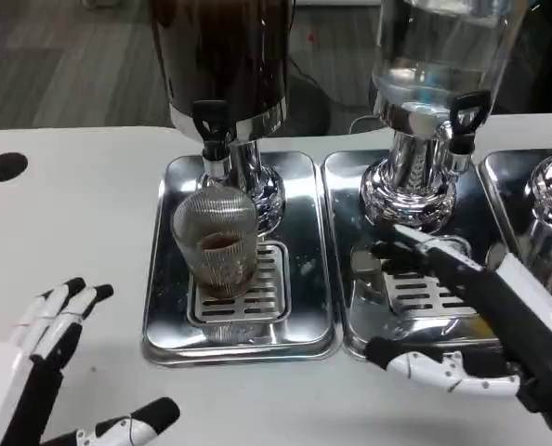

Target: Grasp the cup under the faucet to collect the drink, then remove the cup.

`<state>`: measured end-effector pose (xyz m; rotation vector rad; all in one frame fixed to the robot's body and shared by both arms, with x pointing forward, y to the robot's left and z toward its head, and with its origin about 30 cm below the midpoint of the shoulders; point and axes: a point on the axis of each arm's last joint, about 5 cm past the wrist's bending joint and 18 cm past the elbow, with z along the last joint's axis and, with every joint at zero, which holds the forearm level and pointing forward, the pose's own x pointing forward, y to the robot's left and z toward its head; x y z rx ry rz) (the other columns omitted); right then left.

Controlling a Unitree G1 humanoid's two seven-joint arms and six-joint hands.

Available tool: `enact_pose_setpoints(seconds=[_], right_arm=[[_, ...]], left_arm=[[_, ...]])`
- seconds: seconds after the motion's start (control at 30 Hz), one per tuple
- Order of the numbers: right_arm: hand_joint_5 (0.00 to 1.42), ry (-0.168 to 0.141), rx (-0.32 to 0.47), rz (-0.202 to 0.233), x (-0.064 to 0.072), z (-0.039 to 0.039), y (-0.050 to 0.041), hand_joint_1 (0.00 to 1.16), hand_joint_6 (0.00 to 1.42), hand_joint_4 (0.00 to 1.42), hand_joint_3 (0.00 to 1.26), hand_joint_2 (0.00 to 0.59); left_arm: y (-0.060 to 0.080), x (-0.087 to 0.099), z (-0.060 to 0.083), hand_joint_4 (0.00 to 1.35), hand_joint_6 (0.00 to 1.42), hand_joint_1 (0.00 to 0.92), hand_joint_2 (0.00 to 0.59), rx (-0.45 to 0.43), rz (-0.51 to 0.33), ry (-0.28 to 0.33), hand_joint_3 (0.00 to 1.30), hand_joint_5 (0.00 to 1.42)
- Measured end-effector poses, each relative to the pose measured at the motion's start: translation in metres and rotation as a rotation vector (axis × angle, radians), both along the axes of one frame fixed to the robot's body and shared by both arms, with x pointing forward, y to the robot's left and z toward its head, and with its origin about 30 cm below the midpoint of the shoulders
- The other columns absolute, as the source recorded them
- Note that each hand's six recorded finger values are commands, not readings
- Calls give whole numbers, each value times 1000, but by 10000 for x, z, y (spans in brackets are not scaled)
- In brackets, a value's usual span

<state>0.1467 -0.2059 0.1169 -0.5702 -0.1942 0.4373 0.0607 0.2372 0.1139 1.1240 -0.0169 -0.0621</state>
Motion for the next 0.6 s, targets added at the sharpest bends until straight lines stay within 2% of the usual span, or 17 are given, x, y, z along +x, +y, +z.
enact_pose_setpoints(seconds=[0.03, 0.2, 0.43, 0.47, 0.53, 0.6], right_arm=[[208, 2, -7, 4, 19, 11, 23, 639, 97, 170, 140, 144], [183, 13, -45, 54, 156, 52, 252, 660, 81, 153, 136, 136], [169, 15, -84, 73, 375, 109, 465, 665, 64, 142, 128, 135], [169, 21, -93, 71, 450, 117, 523, 665, 64, 142, 128, 135], [168, 22, -88, 76, 497, 119, 584, 665, 64, 142, 127, 135], [168, 31, -88, 91, 571, 116, 686, 665, 64, 142, 127, 135]], left_arm=[[-2, -17, -6, 29, 302, 0, 22, -2, 4, 3, 143, 48], [-21, -93, -24, 29, 303, 0, 27, -14, -2, -1, 143, 48], [-29, -181, -46, 29, 303, 0, 30, -23, -4, 3, 151, 54], [-29, -193, -53, 31, 303, 0, 30, -25, -6, 3, 151, 55], [-30, -214, -62, 38, 314, 0, 31, -29, -3, 3, 153, 59], [-25, -256, -85, 39, 315, 0, 31, -34, 1, 14, 153, 59]])
